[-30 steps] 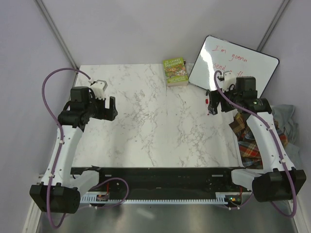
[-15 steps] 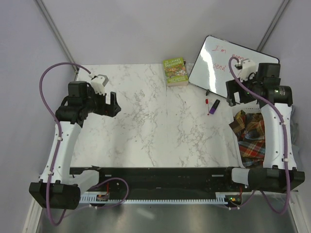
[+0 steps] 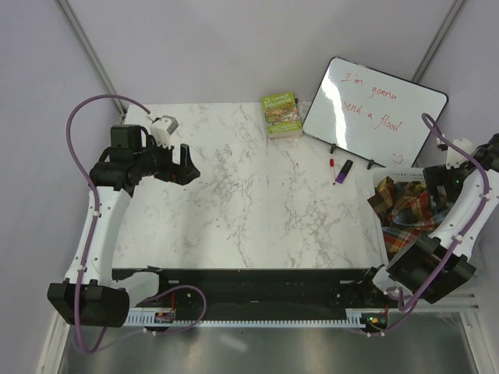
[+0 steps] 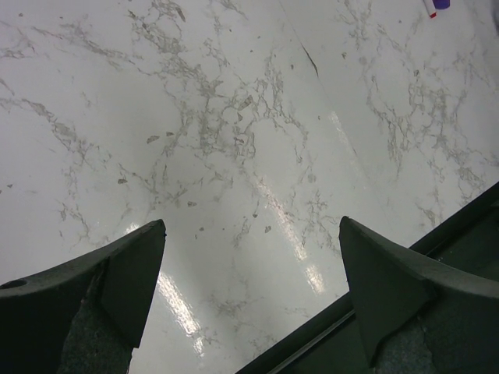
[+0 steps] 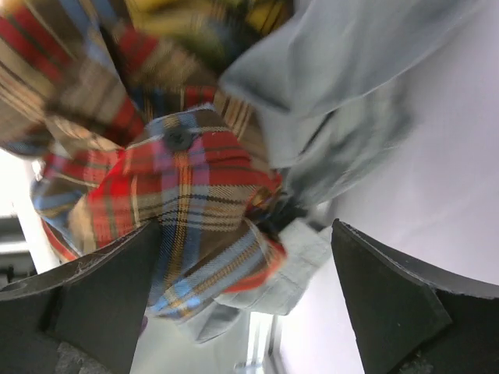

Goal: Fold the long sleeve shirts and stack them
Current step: Grab the shirt from the pile

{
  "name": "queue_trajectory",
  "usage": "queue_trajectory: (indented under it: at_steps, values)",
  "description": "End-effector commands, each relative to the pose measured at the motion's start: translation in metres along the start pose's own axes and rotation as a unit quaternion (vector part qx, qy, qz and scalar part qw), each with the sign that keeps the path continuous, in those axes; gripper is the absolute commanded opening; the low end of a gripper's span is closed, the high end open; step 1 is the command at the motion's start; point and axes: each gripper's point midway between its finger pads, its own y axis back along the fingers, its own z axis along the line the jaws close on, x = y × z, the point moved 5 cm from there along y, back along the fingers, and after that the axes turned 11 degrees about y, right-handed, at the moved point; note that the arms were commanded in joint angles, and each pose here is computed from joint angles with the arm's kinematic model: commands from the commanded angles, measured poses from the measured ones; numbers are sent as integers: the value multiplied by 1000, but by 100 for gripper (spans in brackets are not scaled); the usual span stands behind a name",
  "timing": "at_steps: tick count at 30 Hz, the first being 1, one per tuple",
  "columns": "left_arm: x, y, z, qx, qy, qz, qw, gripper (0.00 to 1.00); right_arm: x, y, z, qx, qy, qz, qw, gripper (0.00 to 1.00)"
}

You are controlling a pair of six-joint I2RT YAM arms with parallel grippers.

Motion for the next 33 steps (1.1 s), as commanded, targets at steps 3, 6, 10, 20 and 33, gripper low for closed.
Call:
queue_trajectory:
  at_steps: [3, 6, 10, 20, 33]
  values:
    - [-11, 4, -7, 14, 10, -11, 1000, 99, 27, -35, 33, -106, 17, 20, 994, 98]
    - [-11, 6, -7, 7, 8, -15, 1000, 99, 36, -54, 49, -150, 5, 34, 988, 98]
    - [-7, 6, -6, 4, 10, -12, 1000, 99, 54, -71, 76, -210, 0, 54, 976, 98]
    - [-11, 6, -5, -4, 17, -17, 1000, 99, 24, -38, 76, -229, -23, -19, 973, 0]
    - [-37, 15, -5, -14, 49, -51, 997, 99, -185, 117, 102, -237, 66, -398, 884, 0]
